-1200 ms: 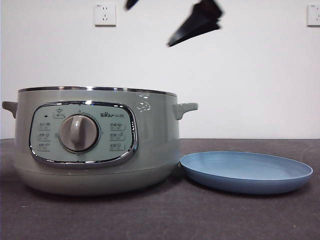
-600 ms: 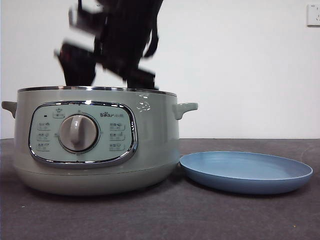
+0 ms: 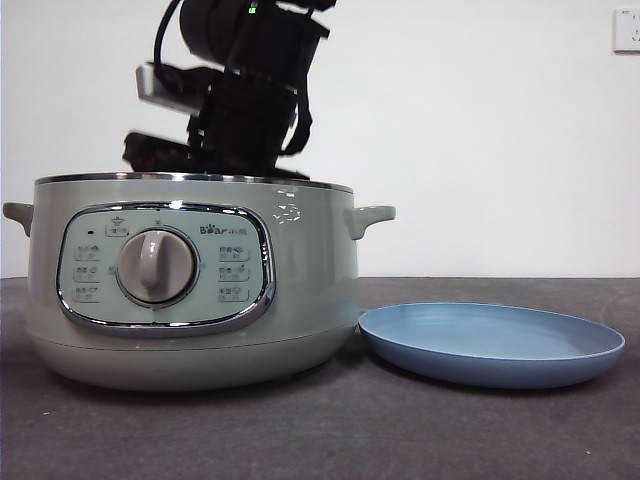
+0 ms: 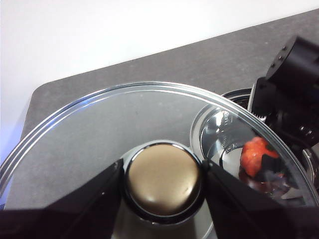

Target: Take the pumpkin out from the steamer,put the pumpkin in the blue plate,close the lid

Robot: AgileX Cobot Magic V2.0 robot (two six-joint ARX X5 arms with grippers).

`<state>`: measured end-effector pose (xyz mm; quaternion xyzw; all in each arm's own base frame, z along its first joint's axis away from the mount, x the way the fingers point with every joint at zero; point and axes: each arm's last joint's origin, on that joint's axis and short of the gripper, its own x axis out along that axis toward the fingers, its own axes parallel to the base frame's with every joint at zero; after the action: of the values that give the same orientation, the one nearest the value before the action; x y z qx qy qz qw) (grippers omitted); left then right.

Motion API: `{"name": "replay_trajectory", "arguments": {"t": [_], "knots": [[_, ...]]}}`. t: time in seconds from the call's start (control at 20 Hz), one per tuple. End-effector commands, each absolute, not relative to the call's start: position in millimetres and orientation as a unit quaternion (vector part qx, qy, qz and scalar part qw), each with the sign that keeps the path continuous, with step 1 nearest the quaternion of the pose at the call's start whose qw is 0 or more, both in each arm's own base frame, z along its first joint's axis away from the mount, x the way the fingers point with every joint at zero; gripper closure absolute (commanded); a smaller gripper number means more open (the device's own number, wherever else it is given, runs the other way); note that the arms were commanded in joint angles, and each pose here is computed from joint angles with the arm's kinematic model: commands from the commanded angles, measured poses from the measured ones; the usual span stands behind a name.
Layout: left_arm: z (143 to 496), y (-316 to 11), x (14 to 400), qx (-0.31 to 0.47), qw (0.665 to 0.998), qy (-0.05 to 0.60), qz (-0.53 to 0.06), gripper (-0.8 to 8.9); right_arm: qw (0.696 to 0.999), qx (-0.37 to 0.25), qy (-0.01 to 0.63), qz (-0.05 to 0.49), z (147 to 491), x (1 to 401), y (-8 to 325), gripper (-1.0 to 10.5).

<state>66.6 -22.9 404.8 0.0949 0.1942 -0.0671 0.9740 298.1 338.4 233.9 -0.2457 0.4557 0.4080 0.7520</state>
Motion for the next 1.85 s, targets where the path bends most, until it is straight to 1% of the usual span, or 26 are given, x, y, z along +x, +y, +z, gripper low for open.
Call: {"name": "replay_trajectory", "arguments": {"t": [0.05, 0.15, 0.3, 0.35, 0.4, 0.5, 0.65, 0.85, 0.95, 1.1, 1.2, 1.45, 1.65, 1.7, 1.8, 1.85], "knots": [[411, -21, 64, 0.083, 0.981, 0.165, -0.063, 8.23, 0.771, -0.234, 0.422, 0.416, 273, 288, 328, 9.5], [412, -22, 65, 0.082, 0.981, 0.162, -0.064, 8.23, 0.788, -0.222, 0.395, 0.416, 313, 276, 308, 9.5], [413, -22, 66, 0.080, 0.982, 0.157, -0.065, 8.23, 0.815, -0.200, 0.368, 0.400, 369, 258, 261, 9.5], [413, -22, 66, 0.079, 0.983, 0.155, -0.065, 8.23, 0.824, -0.195, 0.375, 0.378, 380, 254, 245, 9.5], [414, -23, 66, 0.078, 0.983, 0.153, -0.066, 8.23, 0.832, -0.194, 0.391, 0.343, 388, 251, 227, 9.6], [415, -23, 67, 0.075, 0.984, 0.148, -0.066, 8.23, 0.837, -0.195, 0.432, 0.273, 389, 249, 200, 9.6], [416, -23, 67, 0.073, 0.985, 0.142, -0.067, 8.23, 0.849, -0.196, 0.448, 0.200, 374, 241, 175, 9.6], [416, -24, 69, 0.071, 0.985, 0.142, -0.067, 8.23, 0.866, -0.167, 0.440, 0.171, 333, 225, 146, 9.6], [416, -24, 70, 0.069, 0.985, 0.142, -0.067, 8.23, 0.868, -0.156, 0.442, 0.162, 310, 220, 137, 9.6], [416, -27, 75, 0.071, 0.984, 0.148, -0.068, 8.23, 0.873, -0.144, 0.440, 0.152, 276, 224, 133, 9.5], [416, -30, 79, 0.068, 0.983, 0.151, -0.083, 8.23, 0.878, -0.139, 0.433, 0.150, 256, 233, 136, 9.5], [418, -36, 88, 0.057, 0.983, 0.145, -0.102, 8.23, 0.865, -0.120, 0.459, 0.164, 219, 264, 143, 9.4], [418, -37, 90, 0.056, 0.982, 0.147, -0.105, 8.23, 0.847, -0.126, 0.495, 0.151, 191, 278, 142, 9.3], [418, -38, 91, 0.056, 0.982, 0.146, -0.105, 8.23, 0.842, -0.125, 0.503, 0.151, 186, 280, 142, 8.7], [418, -39, 94, 0.057, 0.982, 0.148, -0.105, 8.23, 0.833, -0.114, 0.517, 0.162, 178, 283, 140, 7.1], [417, -40, 96, 0.058, 0.981, 0.151, -0.105, 8.23, 0.831, -0.114, 0.520, 0.160, 176, 284, 140, 6.7]]}}
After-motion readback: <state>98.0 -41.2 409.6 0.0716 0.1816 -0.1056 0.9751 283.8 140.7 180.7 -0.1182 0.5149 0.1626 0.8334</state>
